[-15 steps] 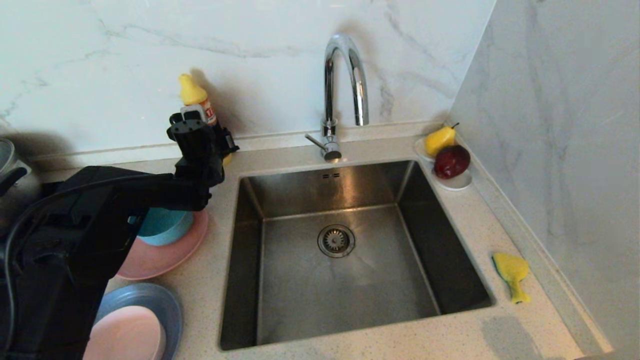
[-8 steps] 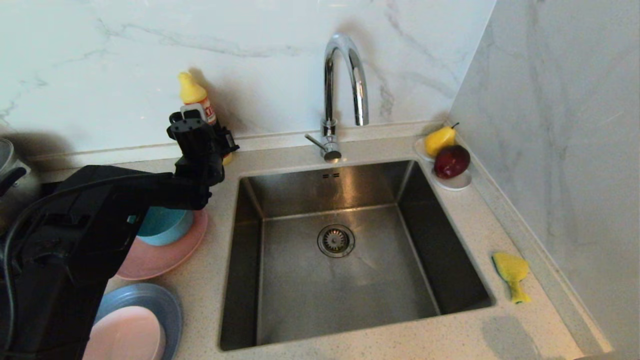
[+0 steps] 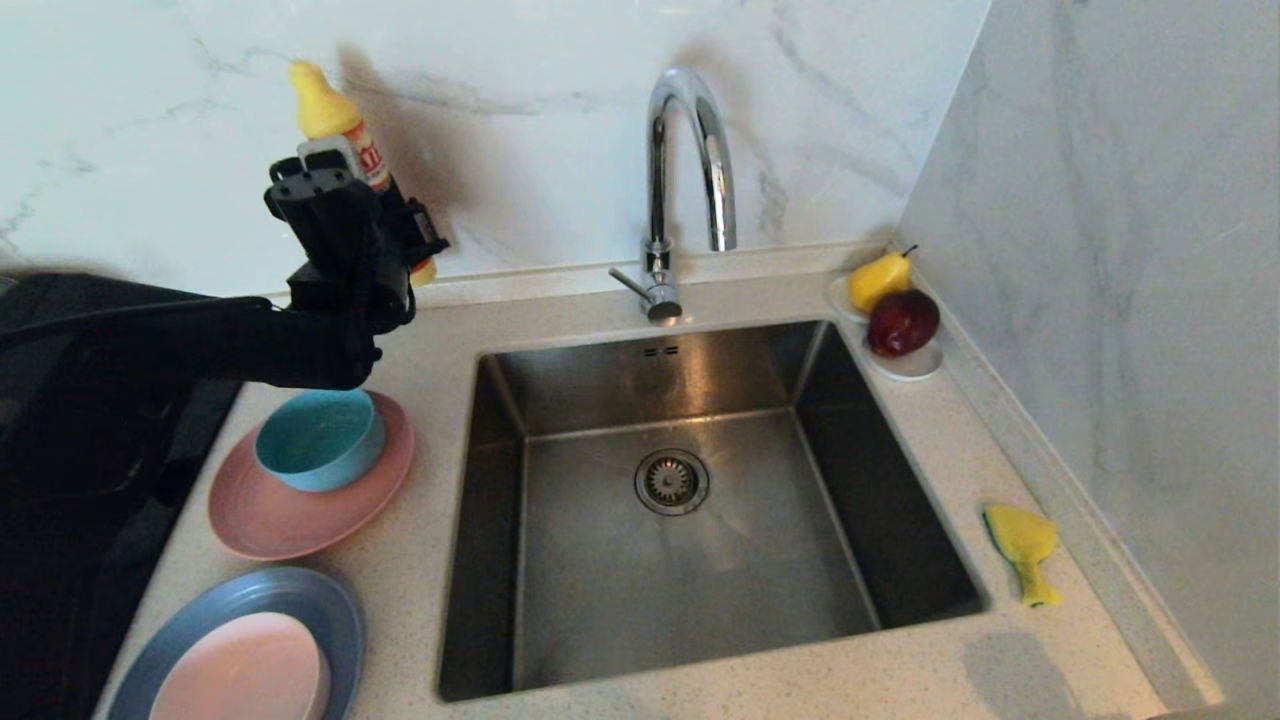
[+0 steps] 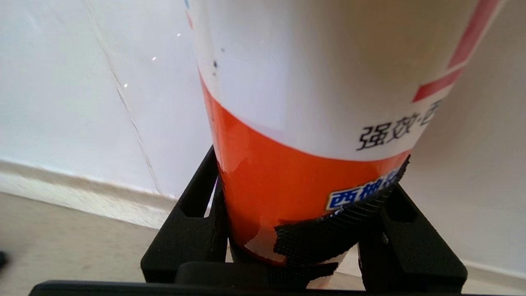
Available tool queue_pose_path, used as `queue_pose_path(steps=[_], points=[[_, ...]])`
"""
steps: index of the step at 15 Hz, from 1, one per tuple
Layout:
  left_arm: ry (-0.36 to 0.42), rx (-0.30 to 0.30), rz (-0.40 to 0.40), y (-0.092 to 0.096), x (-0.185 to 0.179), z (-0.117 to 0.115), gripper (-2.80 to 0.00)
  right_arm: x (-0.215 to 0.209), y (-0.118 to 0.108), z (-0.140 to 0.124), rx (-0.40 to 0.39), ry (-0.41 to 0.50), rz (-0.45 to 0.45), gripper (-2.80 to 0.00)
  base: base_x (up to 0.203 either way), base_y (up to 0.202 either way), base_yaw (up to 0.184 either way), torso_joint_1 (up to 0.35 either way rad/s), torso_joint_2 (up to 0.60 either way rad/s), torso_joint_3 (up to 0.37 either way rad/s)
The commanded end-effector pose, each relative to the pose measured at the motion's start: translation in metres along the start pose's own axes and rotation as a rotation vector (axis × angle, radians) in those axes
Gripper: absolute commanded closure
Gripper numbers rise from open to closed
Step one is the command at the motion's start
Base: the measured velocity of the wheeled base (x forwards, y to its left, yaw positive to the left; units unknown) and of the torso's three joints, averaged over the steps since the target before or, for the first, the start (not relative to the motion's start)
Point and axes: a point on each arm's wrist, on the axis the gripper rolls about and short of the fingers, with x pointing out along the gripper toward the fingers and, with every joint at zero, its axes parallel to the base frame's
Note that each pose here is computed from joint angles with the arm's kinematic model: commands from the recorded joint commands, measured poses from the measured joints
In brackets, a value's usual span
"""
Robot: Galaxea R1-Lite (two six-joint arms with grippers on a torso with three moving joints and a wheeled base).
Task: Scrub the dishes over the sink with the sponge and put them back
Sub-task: Grab the dish soap, then squeeze it onto the sponge
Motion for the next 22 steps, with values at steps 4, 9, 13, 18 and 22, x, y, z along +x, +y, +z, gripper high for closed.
queue_pose_path(steps=[4, 9, 13, 18, 22], points=[[-0.079, -0.031, -0.043, 0.016, -0.084, 0.119, 0.00, 0.000, 0.000, 0.000, 0.000, -0.002, 0.001, 0.00, 0.000, 0.000, 0.000, 0.000, 0.00, 0.000], [0.000, 0.015, -0.158, 0.054, -0.184, 0.186, 0.00, 0.000, 0.000, 0.000, 0.000, -0.001, 0.000, 0.00, 0.000, 0.000, 0.000, 0.000, 0.00, 0.000], [0.174, 0.077, -0.356, 0.070, -0.254, 0.202, 0.00, 0.000, 0.000, 0.000, 0.000, -0.001, 0.001, 0.00, 0.000, 0.000, 0.000, 0.000, 0.00, 0.000], [0.297, 0.227, -0.535, 0.082, -0.294, 0.200, 0.00, 0.000, 0.000, 0.000, 0.000, -0.002, 0.000, 0.00, 0.000, 0.000, 0.000, 0.000, 0.00, 0.000], [0.249, 0.295, -0.603, 0.076, -0.290, 0.208, 0.00, 0.000, 0.000, 0.000, 0.000, -0.001, 0.001, 0.00, 0.000, 0.000, 0.000, 0.000, 0.00, 0.000]])
